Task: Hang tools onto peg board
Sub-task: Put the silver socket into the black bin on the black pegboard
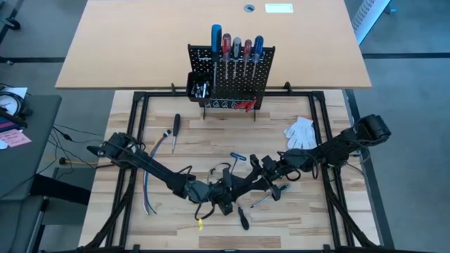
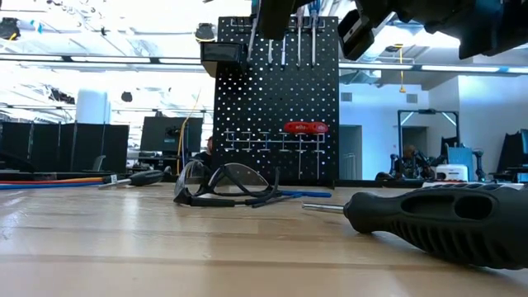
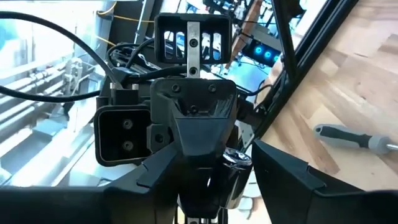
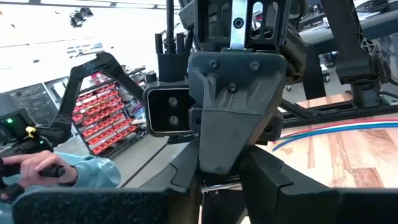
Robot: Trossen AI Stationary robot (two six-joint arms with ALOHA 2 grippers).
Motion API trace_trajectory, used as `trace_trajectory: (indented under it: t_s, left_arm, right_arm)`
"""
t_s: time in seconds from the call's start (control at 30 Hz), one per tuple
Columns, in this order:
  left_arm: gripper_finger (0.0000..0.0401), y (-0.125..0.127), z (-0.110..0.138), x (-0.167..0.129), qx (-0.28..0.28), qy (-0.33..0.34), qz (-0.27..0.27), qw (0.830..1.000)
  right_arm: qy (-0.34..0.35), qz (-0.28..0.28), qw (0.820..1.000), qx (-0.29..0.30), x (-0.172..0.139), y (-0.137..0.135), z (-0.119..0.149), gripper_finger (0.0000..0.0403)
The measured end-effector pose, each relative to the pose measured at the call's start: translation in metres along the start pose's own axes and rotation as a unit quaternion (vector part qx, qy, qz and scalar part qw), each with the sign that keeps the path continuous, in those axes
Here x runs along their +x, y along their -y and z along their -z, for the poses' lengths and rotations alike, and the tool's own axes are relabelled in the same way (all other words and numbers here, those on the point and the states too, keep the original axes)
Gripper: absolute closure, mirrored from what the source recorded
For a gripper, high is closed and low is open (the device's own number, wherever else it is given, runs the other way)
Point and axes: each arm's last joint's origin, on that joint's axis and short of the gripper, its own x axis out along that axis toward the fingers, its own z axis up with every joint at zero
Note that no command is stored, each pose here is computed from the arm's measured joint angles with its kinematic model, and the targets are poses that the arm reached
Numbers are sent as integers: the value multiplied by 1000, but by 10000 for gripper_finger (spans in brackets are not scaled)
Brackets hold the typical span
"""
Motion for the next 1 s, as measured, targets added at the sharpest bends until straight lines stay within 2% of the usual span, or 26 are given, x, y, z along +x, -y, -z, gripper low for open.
trace_trajectory:
  t_s: [0.33,0.5,0.63,0.87,1.0]
  left_arm:
    - [292,4,-8,-7,-7,-4,0,1000]
    - [314,5,-8,-7,-14,-7,1,1000]
    - [318,5,-9,-8,-21,-4,3,1000]
    - [346,9,-11,-11,-29,-2,14,999]
    - [349,13,-14,-14,-26,-9,18,999]
  right_arm:
    - [-7,4,1000,3,0,1,1,305]
    - [-19,10,1000,6,0,2,4,286]
    - [-20,11,1000,6,0,2,4,251]
    - [-34,20,999,-16,-1,6,5,161]
    - [-62,20,998,-12,-2,16,6,142]
